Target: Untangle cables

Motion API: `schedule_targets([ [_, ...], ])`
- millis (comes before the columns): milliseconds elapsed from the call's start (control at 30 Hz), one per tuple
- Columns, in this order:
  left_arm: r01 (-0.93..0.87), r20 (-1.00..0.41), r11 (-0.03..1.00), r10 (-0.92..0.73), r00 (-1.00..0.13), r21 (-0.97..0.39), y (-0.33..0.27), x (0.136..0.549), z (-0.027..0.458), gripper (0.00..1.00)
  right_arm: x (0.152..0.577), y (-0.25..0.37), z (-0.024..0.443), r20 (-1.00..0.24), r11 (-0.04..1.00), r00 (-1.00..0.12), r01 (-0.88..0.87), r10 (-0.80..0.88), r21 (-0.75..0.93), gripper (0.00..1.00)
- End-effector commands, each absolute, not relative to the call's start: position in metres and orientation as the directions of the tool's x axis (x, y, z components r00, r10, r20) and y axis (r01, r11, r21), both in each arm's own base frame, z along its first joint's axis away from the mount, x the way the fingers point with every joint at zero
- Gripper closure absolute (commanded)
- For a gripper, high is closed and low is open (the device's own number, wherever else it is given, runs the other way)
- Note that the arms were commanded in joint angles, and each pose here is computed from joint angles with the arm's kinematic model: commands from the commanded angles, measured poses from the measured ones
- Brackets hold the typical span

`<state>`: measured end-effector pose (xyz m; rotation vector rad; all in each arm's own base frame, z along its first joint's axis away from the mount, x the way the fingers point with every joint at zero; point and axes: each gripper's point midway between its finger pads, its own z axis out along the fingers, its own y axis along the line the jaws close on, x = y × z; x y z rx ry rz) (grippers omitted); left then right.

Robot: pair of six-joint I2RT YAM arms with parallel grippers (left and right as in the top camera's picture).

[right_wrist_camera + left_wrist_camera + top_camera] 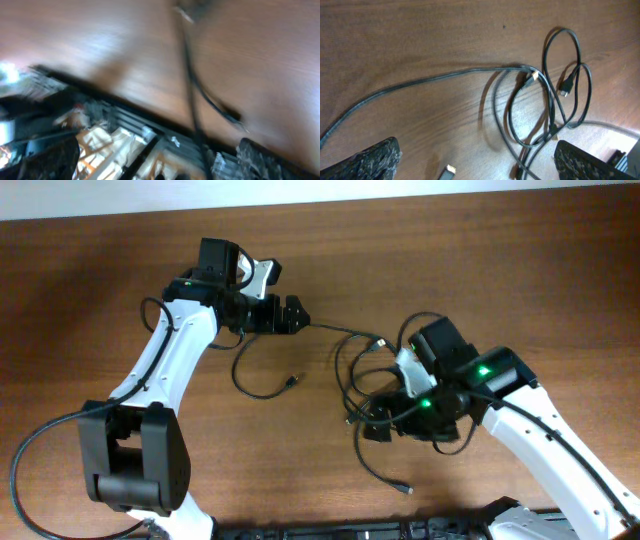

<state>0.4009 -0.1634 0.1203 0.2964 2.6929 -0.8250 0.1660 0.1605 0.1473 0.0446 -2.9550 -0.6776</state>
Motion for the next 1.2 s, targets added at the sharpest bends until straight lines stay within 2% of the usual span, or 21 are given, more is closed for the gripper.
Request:
schedule_targets([
  [0, 0.265, -0.333, 0.814, 0.094, -0.938, -0.517, -0.163, 0.401, 0.117, 0.01, 0.172, 0.081, 0.137, 0.053, 0.964, -0.963, 0.266, 0.265, 0.022, 0.02],
  [67, 0.215, -0.299, 0.816, 0.054, -0.953, -0.536, -0.167, 0.399, 0.117, 0.01, 0.181, 0.065, 0.148, 0.008, 0.935, -0.935, 0.354, 0.354, -0.019, 0.01],
  [100, 0.229, -0.302, 0.813, 0.069, -0.951, -0.536, -0.173, 0.397, 0.117, 0.01, 0.181, 0.079, 0.147, 0.049, 0.933, -0.934, 0.356, 0.354, 0.051, 0.01],
  [200, 0.306, -0.328, 0.789, 0.14, -0.934, -0.534, -0.205, 0.388, 0.119, 0.01, 0.165, 0.108, 0.138, 0.155, 0.966, -0.965, 0.229, 0.21, 0.116, 0.01],
  [233, 0.322, -0.34, 0.783, 0.151, -0.928, -0.532, -0.211, 0.387, 0.12, 0.01, 0.199, 0.15, 0.144, 0.053, 0.932, -0.991, 0.13, 0.119, 0.337, 0.01],
  [267, 0.318, -0.348, 0.797, 0.145, -0.926, -0.514, -0.207, 0.391, 0.119, 0.01, 0.25, 0.193, 0.169, -0.197, 0.843, -0.98, -0.099, 0.008, 0.528, 0.01],
  [300, 0.254, -0.343, 0.836, 0.085, -0.935, -0.486, -0.185, 0.402, 0.118, 0.01, 0.295, 0.23, 0.208, -0.416, 0.714, -0.909, -0.284, 0.012, 0.641, 0.01],
  [367, 0.024, -0.31, 0.842, -0.172, -0.935, -0.538, -0.113, 0.43, 0.13, 0.01, 0.308, 0.28, 0.234, -0.474, 0.516, -0.881, -0.408, -0.004, 0.754, 0.01],
  [400, -0.016, -0.293, 0.796, -0.242, -0.925, -0.605, -0.089, 0.434, 0.139, 0.01, 0.304, 0.286, 0.211, -0.42, 0.542, -0.907, -0.371, -0.036, 0.754, 0.01],
  [433, -0.055, -0.247, 0.729, -0.3, -0.921, -0.682, -0.069, 0.432, 0.147, 0.01, 0.297, 0.276, 0.169, -0.297, 0.64, -0.953, -0.262, -0.055, 0.722, 0.01],
  [500, -0.063, -0.234, 0.738, -0.293, -0.927, -0.672, -0.059, 0.425, 0.143, 0.01, 0.28, 0.258, 0.142, -0.173, 0.731, -0.983, -0.157, -0.055, 0.664, 0.01],
  [533, -0.053, -0.239, 0.741, -0.283, -0.929, -0.67, -0.063, 0.425, 0.143, 0.01, 0.274, 0.24, 0.13, -0.095, 0.805, -0.995, -0.039, 0.021, 0.591, 0.01],
  [567, -0.036, -0.259, 0.769, -0.258, -0.931, -0.638, -0.07, 0.427, 0.14, 0.01, 0.259, 0.208, 0.116, 0.033, 0.879, -0.982, 0.184, 0.188, 0.44, 0.01],
  [700, 0.043, -0.289, 0.849, -0.131, -0.948, -0.526, -0.114, 0.419, 0.127, 0.01, 0.214, 0.177, 0.107, 0.263, 0.822, -0.835, 0.537, 0.484, 0.191, 0.01],
  [833, 0.128, -0.296, 0.856, -0.03, -0.955, -0.501, -0.155, 0.406, 0.125, 0.01, 0.22, 0.123, 0.134, 0.229, 0.72, -0.709, 0.692, 0.667, 0.046, 0.01],
  [867, 0.137, -0.3, 0.863, -0.017, -0.954, -0.486, -0.159, 0.405, 0.124, 0.01, 0.219, 0.085, 0.155, 0.12, 0.67, -0.66, 0.738, 0.741, -0.077, 0.01],
  [900, 0.15, -0.303, 0.862, -0.004, -0.953, -0.484, -0.164, 0.403, 0.124, 0.01, 0.222, 0.071, 0.167, 0.072, 0.655, -0.651, 0.749, 0.755, -0.097, 0.01],
  [1000, 0.216, -0.331, 0.839, 0.045, -0.942, -0.5, -0.19, 0.399, 0.128, 0.01, 0.264, 0.043, 0.192, -0.12, 0.7, -0.698, 0.713, 0.706, -0.03, 0.01],
  [1033, 0.329, -0.352, 0.759, 0.141, -0.925, -0.561, -0.216, 0.385, 0.137, 0.01, 0.275, 0.017, 0.194, -0.192, 0.65, -0.644, 0.759, 0.74, -0.037, 0.01],
  [1100, 0.561, -0.454, 0.553, 0.333, -0.826, -0.616, -0.261, 0.353, 0.155, 0.01, 0.272, -0.014, 0.194, -0.182, 0.56, -0.558, 0.827, 0.809, -0.047, 0.01],
  [1167, 0.644, -0.488, 0.516, 0.421, -0.765, -0.564, -0.296, 0.333, 0.152, 0.01, 0.254, -0.058, 0.192, -0.097, 0.411, -0.414, 0.91, 0.905, -0.053, 0.01],
])
